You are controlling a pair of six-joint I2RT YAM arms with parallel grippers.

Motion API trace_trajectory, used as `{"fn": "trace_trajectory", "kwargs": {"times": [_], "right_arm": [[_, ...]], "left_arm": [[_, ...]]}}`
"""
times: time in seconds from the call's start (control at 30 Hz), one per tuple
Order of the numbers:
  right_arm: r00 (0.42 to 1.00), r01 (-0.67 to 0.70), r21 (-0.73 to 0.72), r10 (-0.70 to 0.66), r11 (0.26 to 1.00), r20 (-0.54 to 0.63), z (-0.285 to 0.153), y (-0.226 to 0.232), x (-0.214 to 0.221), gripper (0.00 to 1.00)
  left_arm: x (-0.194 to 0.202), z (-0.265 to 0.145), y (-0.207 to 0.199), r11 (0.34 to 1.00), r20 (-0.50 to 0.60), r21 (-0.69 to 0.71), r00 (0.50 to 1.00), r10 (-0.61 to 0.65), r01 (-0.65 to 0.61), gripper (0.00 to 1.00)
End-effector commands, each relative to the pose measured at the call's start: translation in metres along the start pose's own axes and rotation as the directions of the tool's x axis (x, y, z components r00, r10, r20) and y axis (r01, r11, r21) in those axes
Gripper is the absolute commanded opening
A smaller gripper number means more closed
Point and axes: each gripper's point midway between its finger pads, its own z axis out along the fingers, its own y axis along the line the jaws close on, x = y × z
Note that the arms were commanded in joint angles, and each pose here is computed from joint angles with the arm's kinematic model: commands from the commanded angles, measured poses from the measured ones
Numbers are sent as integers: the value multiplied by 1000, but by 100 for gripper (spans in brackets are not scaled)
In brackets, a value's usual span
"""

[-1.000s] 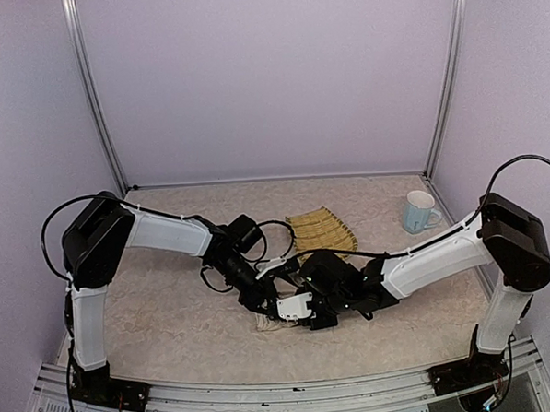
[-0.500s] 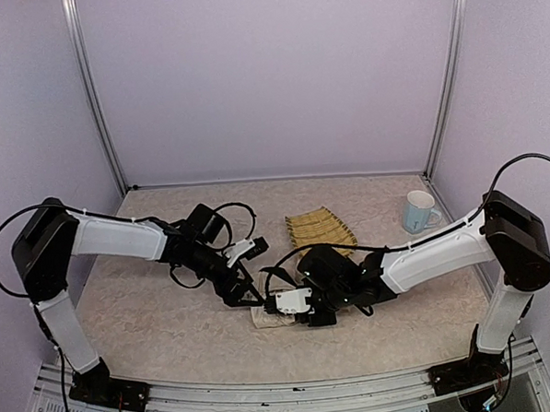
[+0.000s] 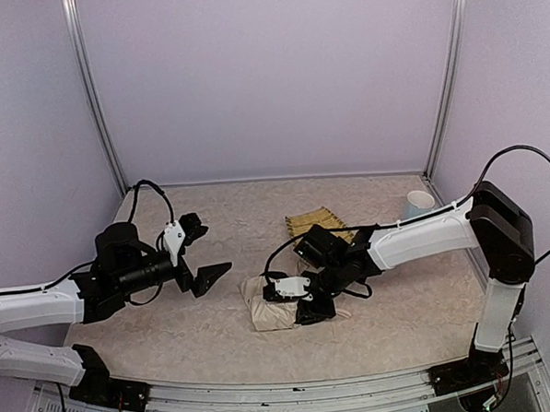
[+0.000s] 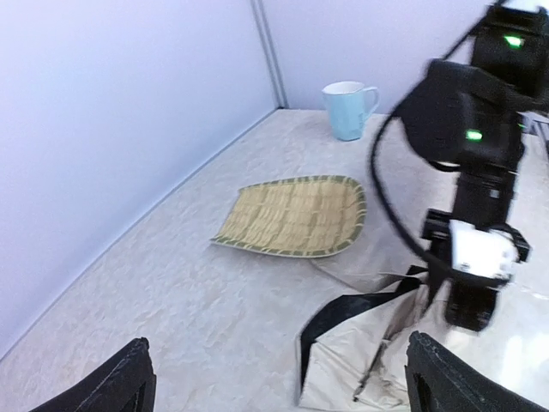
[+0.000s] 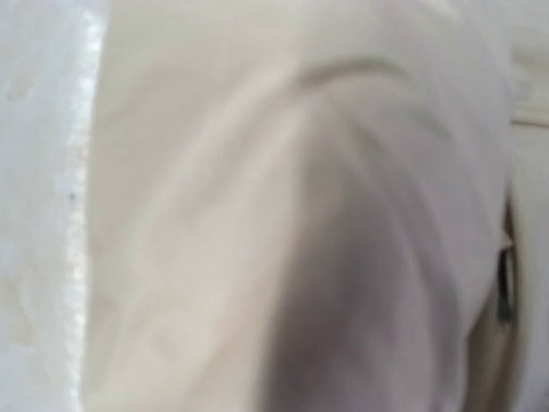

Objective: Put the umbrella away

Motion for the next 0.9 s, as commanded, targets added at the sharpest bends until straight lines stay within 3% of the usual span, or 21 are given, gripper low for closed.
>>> {"fn": "trace_trajectory", "kwargs": {"times": [0.0, 0.1, 0.3, 0.63, 0.87], "right_arm": [[946, -297, -338, 229, 893, -227, 13, 57, 64, 18], [922, -378, -421, 292, 825, -256, 14, 63, 69, 18], [871, -487, -449, 382, 749, -308, 24, 56, 85, 16], [868, -494, -450, 387, 744, -311, 37, 44, 88, 19], [887, -461, -417, 403, 783, -223, 30, 23, 70, 31]], "left_arm": [[-10, 1, -50, 971, 91, 160, 982, 166, -179, 99], [13, 14, -80, 931, -6, 255, 962, 272, -262, 99], [56, 43, -110, 866, -173, 388, 898, 405, -316, 93], [115, 91, -133, 795, -326, 515, 785, 527, -320, 86], [164, 93, -140, 787, -479, 580, 692, 540, -213, 58]]}}
